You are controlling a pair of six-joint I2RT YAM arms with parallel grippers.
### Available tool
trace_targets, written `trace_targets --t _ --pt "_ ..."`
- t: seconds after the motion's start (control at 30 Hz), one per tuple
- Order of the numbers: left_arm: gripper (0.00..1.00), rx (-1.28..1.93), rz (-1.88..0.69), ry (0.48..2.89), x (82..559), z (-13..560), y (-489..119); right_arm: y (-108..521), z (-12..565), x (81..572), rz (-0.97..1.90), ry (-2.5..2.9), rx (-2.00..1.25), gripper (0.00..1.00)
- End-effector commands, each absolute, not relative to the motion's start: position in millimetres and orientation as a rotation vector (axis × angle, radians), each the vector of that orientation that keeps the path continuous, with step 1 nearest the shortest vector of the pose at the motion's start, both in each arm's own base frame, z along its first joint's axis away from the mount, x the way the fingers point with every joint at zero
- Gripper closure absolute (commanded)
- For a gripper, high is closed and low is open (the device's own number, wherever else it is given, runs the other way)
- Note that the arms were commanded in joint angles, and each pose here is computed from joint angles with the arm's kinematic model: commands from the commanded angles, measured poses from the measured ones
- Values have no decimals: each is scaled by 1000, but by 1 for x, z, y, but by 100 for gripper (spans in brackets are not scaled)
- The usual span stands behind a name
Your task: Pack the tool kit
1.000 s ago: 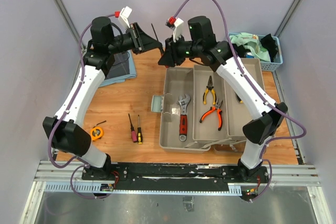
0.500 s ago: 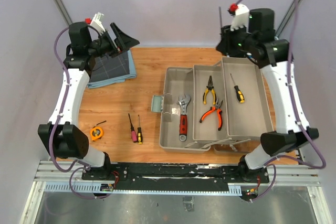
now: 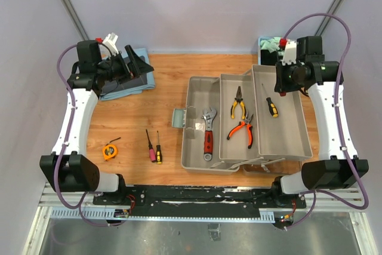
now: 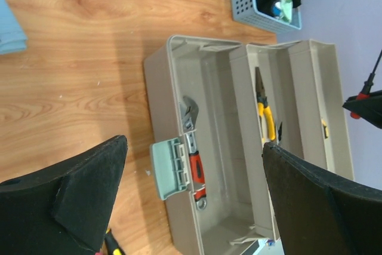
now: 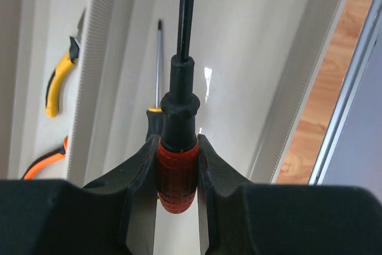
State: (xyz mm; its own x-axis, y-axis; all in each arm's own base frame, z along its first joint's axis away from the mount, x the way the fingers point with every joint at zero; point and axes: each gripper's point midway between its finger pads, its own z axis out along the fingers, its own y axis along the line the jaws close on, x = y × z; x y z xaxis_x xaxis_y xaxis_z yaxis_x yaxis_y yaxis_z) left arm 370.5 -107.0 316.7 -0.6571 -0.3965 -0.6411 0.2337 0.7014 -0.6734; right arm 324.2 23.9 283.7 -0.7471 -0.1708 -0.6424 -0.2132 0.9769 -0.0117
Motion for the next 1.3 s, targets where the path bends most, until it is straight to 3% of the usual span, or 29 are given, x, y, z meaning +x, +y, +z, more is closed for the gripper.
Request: trace_targets --t 0.0,0.37,0.53,0.77,1.0,1.1,1.27 --pt "1 -94 -866 2100 357 320 -97 6 264 307 18 2538 -226 99" --pt "1 -68 -810 2134 337 314 -92 4 237 285 42 2746 -187 99" --pt "1 -67 -794 2156 332 309 -91 4 223 276 47 2828 -176 91" --pt "1 -68 -786 2173 324 306 -90 4 221 272 42 2846 -157 75" --pt "1 -66 -781 2182 319 303 -90 3 220 271 34 2853 -150 50" --pt "1 -79 -765 2200 318 297 -87 2 226 273 26 2831 -142 45" --pt "1 -209 -661 2323 304 247 -72 3 262 284 28 2702 -116 29"
